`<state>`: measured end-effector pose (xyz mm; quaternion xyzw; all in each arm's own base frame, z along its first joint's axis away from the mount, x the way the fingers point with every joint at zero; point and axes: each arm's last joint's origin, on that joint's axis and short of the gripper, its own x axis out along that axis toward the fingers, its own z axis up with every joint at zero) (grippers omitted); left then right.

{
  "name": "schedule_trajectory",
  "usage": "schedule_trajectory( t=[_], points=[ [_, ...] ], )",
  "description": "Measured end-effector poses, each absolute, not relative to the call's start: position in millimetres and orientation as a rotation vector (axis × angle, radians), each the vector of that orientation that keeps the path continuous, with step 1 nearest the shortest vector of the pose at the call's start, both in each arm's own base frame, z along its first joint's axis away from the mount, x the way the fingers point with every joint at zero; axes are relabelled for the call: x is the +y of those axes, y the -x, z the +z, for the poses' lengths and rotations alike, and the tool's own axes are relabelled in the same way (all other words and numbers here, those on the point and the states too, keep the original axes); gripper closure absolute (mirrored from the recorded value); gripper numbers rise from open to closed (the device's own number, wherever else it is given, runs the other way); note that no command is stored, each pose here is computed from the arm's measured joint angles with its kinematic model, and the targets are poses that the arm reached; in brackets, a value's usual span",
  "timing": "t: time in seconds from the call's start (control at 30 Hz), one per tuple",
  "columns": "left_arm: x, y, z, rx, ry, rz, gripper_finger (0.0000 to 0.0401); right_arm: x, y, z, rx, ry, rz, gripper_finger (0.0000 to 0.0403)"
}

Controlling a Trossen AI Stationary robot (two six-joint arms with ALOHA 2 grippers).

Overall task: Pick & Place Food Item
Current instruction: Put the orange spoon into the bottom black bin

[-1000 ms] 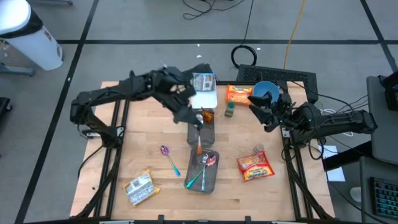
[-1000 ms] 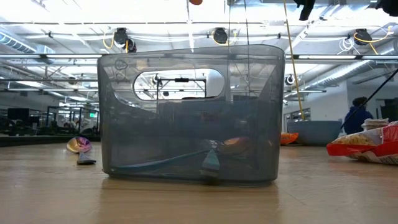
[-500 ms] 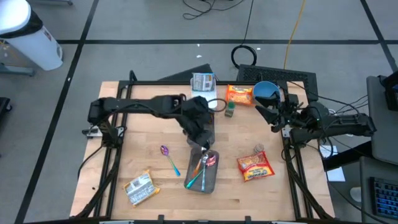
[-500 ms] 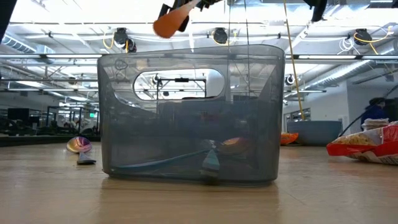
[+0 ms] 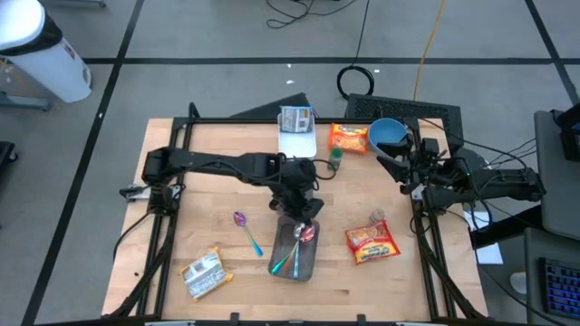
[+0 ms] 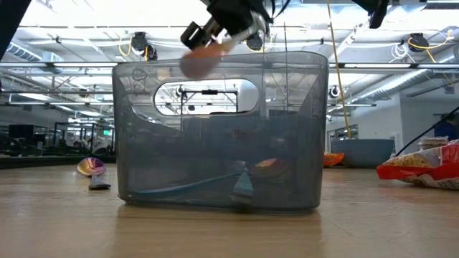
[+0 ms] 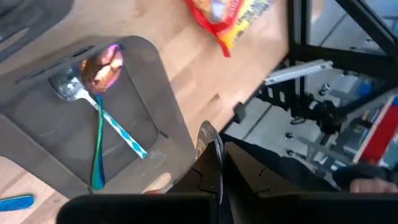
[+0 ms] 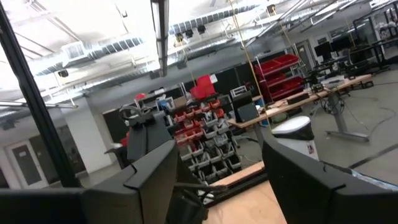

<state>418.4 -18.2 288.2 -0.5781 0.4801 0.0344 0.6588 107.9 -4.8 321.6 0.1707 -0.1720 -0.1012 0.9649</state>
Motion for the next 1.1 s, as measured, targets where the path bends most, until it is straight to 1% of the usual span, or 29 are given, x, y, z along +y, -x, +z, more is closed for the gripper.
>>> schedule_trajectory(
  t=[0.2, 0.5, 0.77, 1.1],
  points=[
    [-18, -425, 272, 1.118, 1.325, 0.131, 0.0392, -5, -109, 319, -0.324, -0.344, -0.208, 0.0175],
    [-10, -429, 254, 1.183, 1.344, 0.156, 0.0392, -5, -109, 318, -0.308, -0.341, -0.211, 0.0172],
    [4, -432, 247, 1.195, 1.357, 0.143, 0.0392, -5, -109, 317, -0.3, -0.338, -0.212, 0.0178],
    [-5, -435, 233, 1.281, 1.382, 0.1, 0.0392, -5, -109, 316, -0.29, -0.336, -0.216, 0.0178]
  ],
)
